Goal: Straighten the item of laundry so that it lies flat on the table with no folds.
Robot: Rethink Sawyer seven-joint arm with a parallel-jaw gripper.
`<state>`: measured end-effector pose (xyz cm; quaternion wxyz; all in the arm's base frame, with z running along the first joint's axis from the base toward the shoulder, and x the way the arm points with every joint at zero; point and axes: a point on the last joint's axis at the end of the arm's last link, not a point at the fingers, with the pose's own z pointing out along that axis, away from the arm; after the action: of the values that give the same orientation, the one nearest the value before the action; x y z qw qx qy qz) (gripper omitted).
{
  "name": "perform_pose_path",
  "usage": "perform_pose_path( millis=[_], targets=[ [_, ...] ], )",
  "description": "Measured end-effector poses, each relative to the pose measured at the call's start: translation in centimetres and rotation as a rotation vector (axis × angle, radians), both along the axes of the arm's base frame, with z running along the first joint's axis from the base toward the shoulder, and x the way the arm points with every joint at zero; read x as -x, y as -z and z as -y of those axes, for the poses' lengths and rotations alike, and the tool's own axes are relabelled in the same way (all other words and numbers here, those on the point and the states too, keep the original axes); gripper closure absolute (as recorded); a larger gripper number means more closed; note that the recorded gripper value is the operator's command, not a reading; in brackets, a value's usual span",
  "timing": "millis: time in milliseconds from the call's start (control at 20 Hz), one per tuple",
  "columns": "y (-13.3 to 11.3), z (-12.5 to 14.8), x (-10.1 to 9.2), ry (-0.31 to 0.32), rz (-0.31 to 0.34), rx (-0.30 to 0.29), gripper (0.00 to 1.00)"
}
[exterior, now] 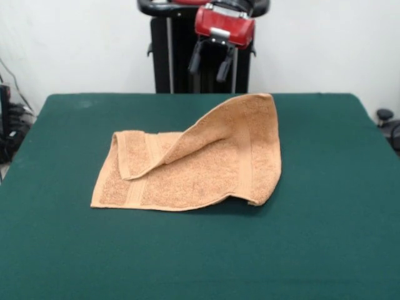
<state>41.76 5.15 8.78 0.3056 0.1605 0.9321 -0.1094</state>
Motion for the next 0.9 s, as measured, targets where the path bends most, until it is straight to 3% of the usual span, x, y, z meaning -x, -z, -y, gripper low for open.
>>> perform_pose_path(
  millis=[150,350,500,650,900],
  targets=[
    [-0.4,-0.7,-1.0,-0.003,-0.051,-0.026,0.00],
    [-0.9,-1.6,-3.5,-0.011,-0.057,-0.023,0.00],
    [-1.3,-1.8,-5.2,-0.012,-0.036,-0.016,0.00],
    [-2.1,-1.5,-8.7,-0.001,0.015,0.002,0.00],
    [-2.9,-0.6,-12.3,0.025,0.073,0.019,0.00]
  ],
)
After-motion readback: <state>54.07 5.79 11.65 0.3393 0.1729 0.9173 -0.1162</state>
